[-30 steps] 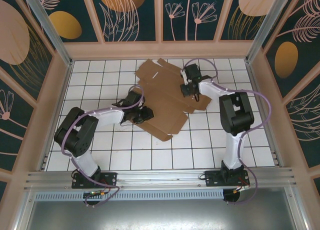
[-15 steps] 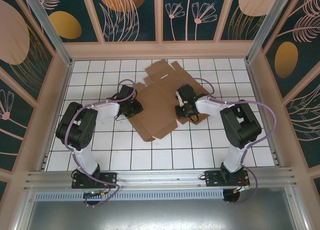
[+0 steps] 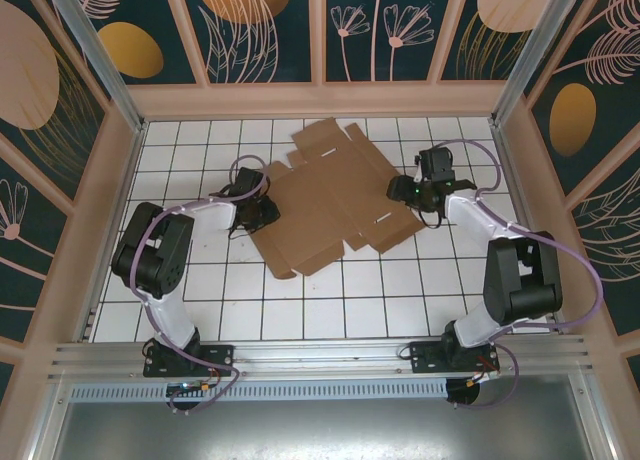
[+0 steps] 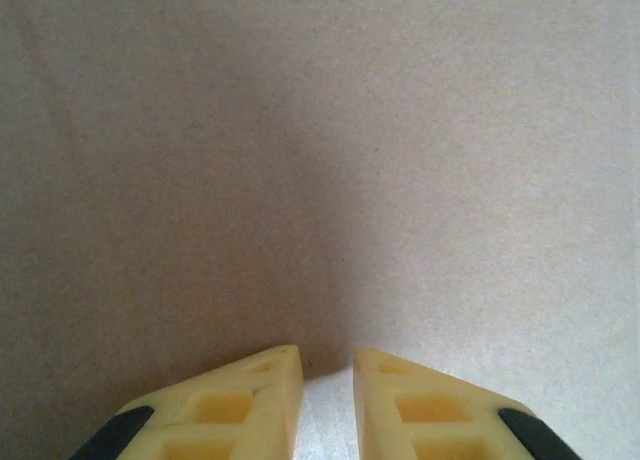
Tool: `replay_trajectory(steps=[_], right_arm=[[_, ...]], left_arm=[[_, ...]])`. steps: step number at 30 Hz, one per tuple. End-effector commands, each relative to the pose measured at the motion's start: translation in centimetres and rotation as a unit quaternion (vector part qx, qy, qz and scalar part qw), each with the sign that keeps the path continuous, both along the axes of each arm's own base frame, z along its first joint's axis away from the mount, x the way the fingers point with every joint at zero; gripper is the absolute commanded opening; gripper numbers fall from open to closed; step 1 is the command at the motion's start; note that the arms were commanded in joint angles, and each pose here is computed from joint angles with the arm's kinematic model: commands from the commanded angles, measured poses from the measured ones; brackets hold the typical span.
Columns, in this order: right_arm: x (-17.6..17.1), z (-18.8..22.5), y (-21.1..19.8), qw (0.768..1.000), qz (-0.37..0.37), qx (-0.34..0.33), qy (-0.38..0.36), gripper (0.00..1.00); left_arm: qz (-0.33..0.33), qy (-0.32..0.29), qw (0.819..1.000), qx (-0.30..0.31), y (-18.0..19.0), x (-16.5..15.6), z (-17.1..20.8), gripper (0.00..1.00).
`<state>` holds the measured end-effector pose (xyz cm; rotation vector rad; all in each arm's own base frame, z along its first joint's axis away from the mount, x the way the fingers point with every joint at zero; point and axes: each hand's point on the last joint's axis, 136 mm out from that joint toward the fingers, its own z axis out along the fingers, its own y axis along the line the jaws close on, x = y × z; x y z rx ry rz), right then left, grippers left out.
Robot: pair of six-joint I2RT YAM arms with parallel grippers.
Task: Fold the paper box
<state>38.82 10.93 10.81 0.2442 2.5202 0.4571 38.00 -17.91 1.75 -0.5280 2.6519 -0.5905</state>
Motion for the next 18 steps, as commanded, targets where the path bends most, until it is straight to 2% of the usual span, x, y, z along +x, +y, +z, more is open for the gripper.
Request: replay_trajectory(steps=[1, 5, 8, 12, 18], right_arm=[[-0.2, -0.2, 3.0, 1.0, 0.017, -0.006, 0.012, 0.62], [1.1, -4.1, 2.3, 0.996, 0.006, -0.076, 0.056, 0.62], [2.6, -6.8, 1.7, 0.992, -0.003, -0.093, 0.086, 0.6], [3.4, -9.7, 4.7, 0.987, 0.054, -0.077, 0.128, 0.56], [3.1, -12.0, 10.7, 0.975, 0.155, -0.074, 0.142, 0.55]], left_arm=[[-0.059, 0.071, 0.995, -0.029, -2.8, -5.3, -2.6, 0.23], [-0.134, 0.061, 0.989, -0.02, -6.1, -8.3, -1.3, 0.23], [-0.168, 0.059, 0.984, -0.014, -6.8, -9.9, -0.5, 0.23], [-0.21, 0.079, 0.974, -0.016, -7.3, -11.9, -1.0, 0.23], [-0.268, 0.088, 0.959, -0.027, -9.8, -13.7, -1.4, 0.24]])
